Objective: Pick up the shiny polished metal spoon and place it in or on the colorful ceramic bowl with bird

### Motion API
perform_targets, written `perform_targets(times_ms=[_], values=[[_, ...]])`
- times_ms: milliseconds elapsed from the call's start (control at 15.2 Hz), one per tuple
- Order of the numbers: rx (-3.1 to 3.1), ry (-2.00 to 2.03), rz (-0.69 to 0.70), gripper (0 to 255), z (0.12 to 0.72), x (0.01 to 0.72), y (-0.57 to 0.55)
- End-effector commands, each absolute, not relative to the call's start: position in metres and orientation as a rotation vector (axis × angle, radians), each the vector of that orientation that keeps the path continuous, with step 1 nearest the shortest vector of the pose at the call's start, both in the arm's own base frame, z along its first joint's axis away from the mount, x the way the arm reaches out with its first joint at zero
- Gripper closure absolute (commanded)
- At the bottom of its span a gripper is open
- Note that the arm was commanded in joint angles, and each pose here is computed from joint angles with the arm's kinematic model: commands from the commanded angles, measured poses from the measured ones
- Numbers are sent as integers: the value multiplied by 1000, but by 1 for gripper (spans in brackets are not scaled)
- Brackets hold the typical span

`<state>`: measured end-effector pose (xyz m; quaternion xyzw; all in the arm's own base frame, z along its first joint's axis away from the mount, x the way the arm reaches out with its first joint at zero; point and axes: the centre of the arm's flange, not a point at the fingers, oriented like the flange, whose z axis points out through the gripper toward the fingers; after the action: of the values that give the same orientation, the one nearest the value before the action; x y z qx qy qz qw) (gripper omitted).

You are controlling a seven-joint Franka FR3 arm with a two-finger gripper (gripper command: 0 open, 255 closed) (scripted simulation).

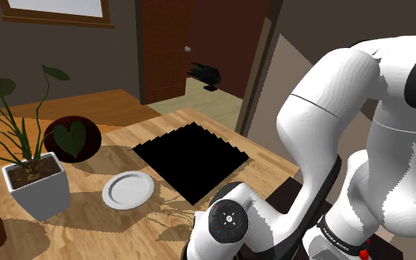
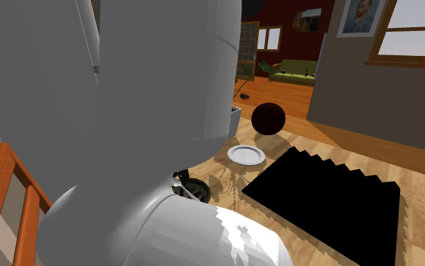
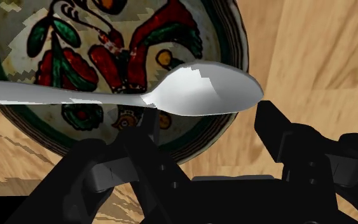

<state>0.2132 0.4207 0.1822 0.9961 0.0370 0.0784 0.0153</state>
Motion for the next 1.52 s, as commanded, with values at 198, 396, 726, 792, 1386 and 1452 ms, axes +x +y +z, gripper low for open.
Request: perform_targets(times_ms=[198, 396, 726, 792, 1386, 1452], values=[[3100, 115, 245, 255, 180, 213, 421], [3100, 115, 244, 0, 180, 213, 421], [3100, 115, 244, 0, 180, 213, 421], [3100, 115, 245, 0, 193, 211, 421], [3100, 115, 245, 0, 229, 205, 422], [3100, 115, 245, 0, 229, 205, 422]])
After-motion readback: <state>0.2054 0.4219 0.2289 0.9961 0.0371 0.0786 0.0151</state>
